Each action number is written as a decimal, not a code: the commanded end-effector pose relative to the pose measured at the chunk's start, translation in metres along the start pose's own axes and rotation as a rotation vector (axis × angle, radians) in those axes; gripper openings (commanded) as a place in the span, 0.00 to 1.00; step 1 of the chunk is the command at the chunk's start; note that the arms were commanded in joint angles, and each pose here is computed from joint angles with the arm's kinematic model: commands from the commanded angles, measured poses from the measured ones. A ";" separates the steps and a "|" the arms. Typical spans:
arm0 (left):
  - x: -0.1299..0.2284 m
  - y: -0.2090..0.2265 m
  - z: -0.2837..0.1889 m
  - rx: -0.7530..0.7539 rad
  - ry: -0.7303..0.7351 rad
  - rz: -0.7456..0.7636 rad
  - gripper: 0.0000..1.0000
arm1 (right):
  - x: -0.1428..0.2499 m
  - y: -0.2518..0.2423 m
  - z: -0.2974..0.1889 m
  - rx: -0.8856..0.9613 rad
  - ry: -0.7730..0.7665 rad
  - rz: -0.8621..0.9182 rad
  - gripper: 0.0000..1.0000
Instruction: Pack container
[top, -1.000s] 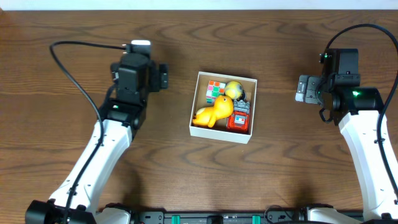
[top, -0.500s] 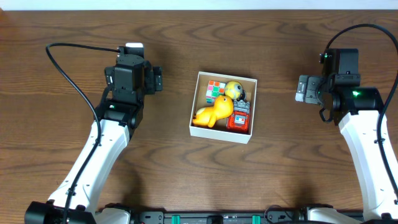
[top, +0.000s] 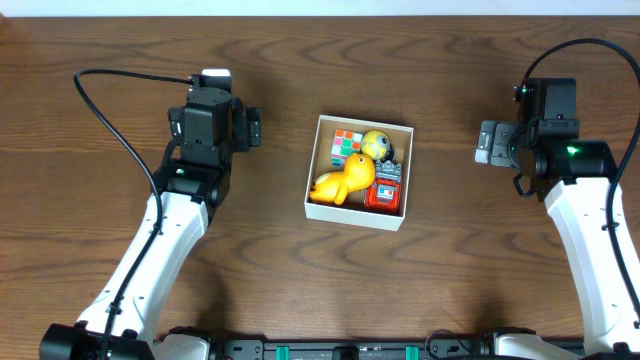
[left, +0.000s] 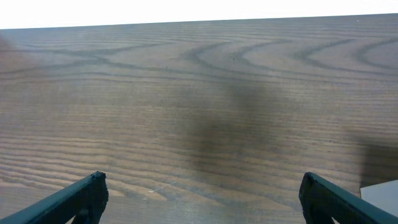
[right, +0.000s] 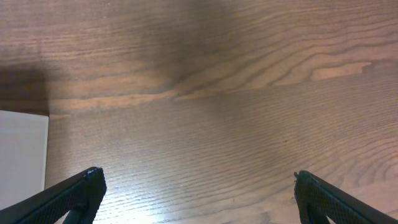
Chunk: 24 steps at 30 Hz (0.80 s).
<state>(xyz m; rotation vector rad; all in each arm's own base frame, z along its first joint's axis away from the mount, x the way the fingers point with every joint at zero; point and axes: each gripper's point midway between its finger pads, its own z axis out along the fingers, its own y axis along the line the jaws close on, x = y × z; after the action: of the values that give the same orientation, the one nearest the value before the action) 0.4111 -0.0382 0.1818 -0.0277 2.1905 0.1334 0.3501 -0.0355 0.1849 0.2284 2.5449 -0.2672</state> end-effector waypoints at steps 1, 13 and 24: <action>-0.002 0.004 -0.002 -0.014 -0.009 -0.010 0.98 | -0.009 -0.005 -0.021 -0.003 -0.066 0.034 0.99; -0.002 0.004 -0.002 -0.014 -0.009 -0.010 0.98 | -0.007 -0.023 -0.222 -0.198 -0.656 0.096 0.99; -0.002 0.004 -0.002 -0.014 -0.009 -0.010 0.98 | 0.079 -0.064 -0.290 -0.270 -0.905 0.164 0.99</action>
<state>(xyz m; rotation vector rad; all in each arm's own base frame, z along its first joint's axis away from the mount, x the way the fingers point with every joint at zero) 0.4111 -0.0381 0.1819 -0.0279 2.1904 0.1338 0.1265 -0.0214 0.4030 0.1589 1.6266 0.0217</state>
